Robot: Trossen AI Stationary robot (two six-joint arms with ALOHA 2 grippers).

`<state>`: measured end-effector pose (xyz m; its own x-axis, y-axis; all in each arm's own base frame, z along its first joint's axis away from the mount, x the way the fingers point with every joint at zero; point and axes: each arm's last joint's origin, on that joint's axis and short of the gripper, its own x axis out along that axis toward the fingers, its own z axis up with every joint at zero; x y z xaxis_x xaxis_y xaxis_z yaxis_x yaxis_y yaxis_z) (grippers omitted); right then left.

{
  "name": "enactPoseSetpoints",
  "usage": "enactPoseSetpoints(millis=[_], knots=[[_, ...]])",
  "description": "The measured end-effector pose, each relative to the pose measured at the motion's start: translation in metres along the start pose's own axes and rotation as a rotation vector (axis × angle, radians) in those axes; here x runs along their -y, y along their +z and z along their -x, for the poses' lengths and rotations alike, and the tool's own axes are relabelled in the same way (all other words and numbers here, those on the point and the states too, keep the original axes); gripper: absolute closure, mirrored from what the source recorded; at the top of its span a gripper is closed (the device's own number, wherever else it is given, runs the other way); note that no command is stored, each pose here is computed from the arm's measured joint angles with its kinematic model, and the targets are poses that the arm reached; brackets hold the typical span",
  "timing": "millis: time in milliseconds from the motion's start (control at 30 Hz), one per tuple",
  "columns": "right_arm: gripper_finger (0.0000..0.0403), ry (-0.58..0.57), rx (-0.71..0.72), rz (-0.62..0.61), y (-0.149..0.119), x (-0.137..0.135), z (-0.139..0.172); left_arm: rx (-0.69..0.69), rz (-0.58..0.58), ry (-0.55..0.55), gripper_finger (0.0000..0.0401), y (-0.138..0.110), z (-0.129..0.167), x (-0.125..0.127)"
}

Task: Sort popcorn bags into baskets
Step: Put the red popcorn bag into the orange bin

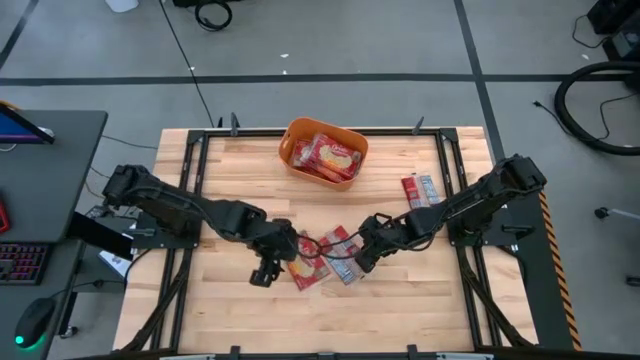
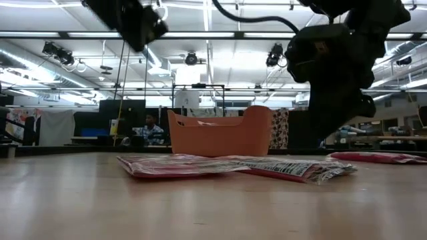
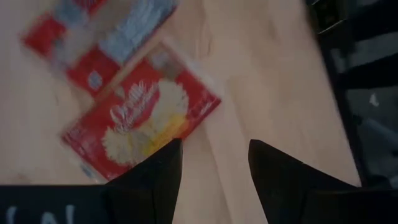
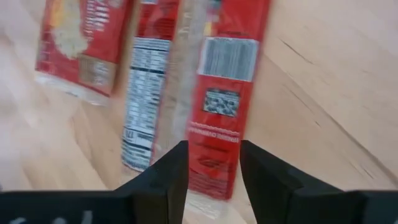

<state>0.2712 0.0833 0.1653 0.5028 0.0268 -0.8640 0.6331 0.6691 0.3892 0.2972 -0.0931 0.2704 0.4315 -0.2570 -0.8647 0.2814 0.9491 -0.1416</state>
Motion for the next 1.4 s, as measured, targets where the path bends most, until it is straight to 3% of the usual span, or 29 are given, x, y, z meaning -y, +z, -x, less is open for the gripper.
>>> enactPoseSetpoints(millis=[333,567,1033,1400], knots=[[0.0215,-0.023,-0.018,-0.058,0.015,0.016,-0.007,0.068,0.255,-0.004,0.0214,-0.045,-0.059,-0.009],[0.0174,0.085,-0.016,-0.07,0.027,0.033,-0.018,0.172,0.376,0.011,0.0214,-0.061,-0.077,-0.013],[0.0167,0.106,-0.01,-0.026,0.024,0.044,-0.023,0.15,0.498,0.066,0.0214,-0.065,-0.124,-0.02],[0.0168,0.161,-0.013,-0.041,0.022,0.039,-0.033,0.312,0.54,0.158,0.0214,-0.054,-0.128,-0.027]])
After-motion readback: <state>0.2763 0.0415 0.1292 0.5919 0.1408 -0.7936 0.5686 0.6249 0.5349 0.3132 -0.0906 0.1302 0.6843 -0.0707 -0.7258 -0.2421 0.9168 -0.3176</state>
